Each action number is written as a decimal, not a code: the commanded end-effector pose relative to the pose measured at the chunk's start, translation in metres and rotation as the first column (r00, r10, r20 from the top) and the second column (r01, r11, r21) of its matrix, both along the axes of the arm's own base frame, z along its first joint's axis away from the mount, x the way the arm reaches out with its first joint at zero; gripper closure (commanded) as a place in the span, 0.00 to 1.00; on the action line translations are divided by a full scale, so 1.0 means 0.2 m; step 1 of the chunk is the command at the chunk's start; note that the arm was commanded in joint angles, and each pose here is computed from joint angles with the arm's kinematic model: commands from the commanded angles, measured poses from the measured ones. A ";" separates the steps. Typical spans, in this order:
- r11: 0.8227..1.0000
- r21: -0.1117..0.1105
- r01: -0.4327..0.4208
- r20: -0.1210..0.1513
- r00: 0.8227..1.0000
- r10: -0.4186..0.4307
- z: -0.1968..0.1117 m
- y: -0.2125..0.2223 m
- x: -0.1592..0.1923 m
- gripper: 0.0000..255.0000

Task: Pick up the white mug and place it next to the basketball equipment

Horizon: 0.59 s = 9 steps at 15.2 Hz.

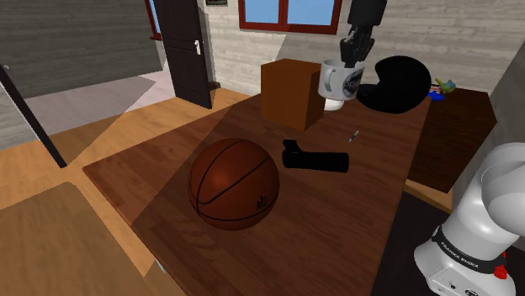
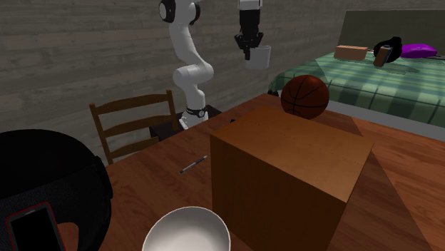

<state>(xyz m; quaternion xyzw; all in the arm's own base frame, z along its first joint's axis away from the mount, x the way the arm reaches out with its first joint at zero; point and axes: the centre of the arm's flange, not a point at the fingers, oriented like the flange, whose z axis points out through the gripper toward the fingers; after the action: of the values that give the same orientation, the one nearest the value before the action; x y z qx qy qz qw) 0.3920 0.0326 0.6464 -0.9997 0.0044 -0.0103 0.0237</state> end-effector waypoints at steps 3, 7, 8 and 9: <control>1.000 -0.001 0.002 0.000 1.000 -0.002 -0.01 0.22 -0.14 1.00; 1.000 -0.001 0.002 0.000 1.000 -0.002 -0.01 0.45 -0.28 1.00; 1.000 -0.001 0.002 0.000 1.000 -0.002 -0.01 0.50 -0.31 1.00; 1.000 -0.001 0.002 0.000 1.000 -0.002 -0.01 0.56 -0.34 1.00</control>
<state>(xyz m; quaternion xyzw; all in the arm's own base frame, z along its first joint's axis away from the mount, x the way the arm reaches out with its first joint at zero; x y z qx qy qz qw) 0.3320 0.1333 0.6458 -0.9997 0.0046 -0.0104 0.0232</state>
